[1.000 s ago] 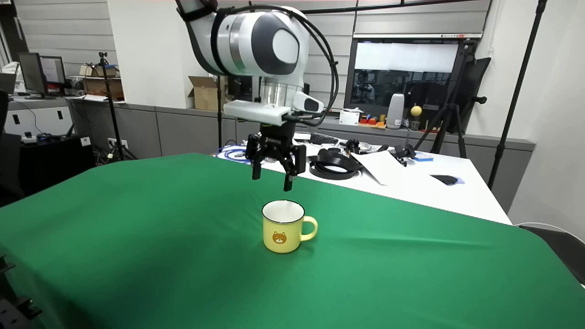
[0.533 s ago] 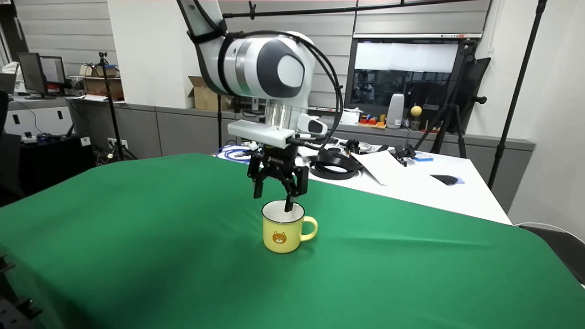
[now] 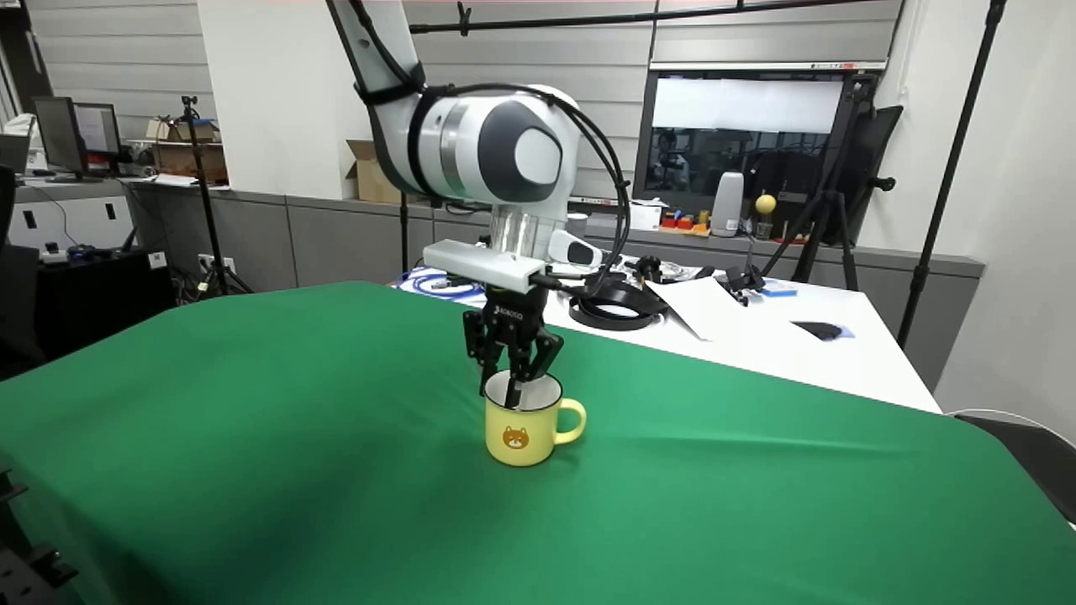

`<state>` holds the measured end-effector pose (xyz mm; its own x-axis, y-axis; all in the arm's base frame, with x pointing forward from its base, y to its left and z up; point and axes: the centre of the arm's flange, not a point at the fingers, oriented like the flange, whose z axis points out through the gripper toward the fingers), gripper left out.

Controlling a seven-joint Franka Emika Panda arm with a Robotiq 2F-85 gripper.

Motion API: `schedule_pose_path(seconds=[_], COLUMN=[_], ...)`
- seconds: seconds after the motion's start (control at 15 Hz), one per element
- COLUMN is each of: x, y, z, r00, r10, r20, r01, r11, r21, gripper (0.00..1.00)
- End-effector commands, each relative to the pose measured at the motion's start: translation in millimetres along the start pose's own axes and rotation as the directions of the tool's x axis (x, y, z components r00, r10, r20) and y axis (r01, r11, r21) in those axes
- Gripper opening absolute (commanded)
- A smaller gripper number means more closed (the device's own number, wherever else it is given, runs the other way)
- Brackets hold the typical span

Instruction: Move the yellow cup to the left

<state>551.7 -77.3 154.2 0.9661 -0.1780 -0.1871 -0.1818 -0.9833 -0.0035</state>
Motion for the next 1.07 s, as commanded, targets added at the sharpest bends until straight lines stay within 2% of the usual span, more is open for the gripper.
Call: schedule_pose_path(seconds=[0.0, 0.07, 0.2, 0.67, 0.87, 1.0], x=[4, 5, 5, -9, -15, -16], y=[-2, -2, -4, -34, -59, -72], z=[-9, -10, -11, -4, -6, -7], r00=[1.0, 1.0, 1.0, 0.987, 0.98, 0.977], r10=[-0.012, -0.015, -0.031, -0.15, -0.197, -0.212], r20=[-0.01, -0.01, -0.003, 0.054, 0.021, -0.018], r01=[0.012, 0.015, 0.031, 0.156, 0.198, 0.208], r11=[1.0, 0.999, 0.998, 0.981, 0.97, 0.969], r21=[-0.025, -0.033, -0.045, -0.118, -0.144, -0.135], gripper=[0.11, 0.03, 0.0, 0.03, 0.03, 0.03])
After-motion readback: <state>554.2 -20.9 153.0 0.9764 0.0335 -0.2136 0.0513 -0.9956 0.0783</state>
